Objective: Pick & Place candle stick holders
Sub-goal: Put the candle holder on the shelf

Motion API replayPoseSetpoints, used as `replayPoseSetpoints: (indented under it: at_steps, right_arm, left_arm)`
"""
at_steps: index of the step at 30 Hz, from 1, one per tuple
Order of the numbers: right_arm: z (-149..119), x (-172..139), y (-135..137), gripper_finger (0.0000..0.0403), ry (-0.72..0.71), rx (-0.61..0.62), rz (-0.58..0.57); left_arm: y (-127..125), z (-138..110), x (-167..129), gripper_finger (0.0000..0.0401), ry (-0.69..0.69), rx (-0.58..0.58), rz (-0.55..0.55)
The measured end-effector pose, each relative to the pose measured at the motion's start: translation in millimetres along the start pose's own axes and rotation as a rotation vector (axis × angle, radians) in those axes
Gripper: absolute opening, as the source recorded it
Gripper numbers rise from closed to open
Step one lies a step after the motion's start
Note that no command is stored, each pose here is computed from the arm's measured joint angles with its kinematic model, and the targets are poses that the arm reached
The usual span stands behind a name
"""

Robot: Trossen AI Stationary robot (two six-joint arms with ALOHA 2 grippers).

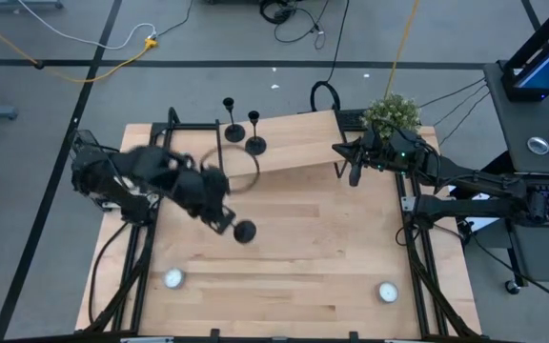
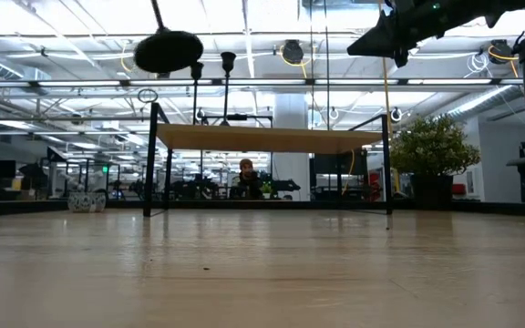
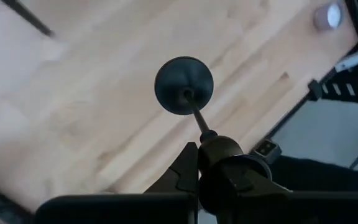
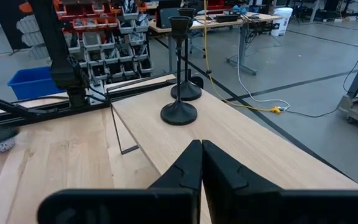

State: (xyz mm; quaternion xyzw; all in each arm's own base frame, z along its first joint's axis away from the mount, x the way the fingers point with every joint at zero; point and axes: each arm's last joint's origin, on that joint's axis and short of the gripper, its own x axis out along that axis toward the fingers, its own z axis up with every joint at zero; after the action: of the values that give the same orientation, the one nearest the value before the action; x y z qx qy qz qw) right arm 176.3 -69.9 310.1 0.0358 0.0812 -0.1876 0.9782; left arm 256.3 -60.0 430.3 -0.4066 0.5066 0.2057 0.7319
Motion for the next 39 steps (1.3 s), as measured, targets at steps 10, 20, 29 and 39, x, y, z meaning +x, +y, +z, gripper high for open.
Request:
replayPoseSetpoints:
  at_steps: [10,20,29,39]
  right_arm:
    - [0,0,0,0.0001,0.0,0.0,-0.001]
    - [0,0,0,0.0001,0.0,0.031,-0.001]
    - [0,0,0,0.0001,0.0,0.056,-0.001]
    - [16,21,13,0.0002,-0.194,0.069,0.34]
  left_arm:
    - [26,48,-35,0.0015,-0.172,0.056,-0.012]
    - [69,95,-50,0.0015,-0.247,0.056,0.034]
    - [102,119,-60,0.0015,-0.285,0.018,0.067]
    - [102,119,-61,0.0015,-0.262,0.042,0.034]
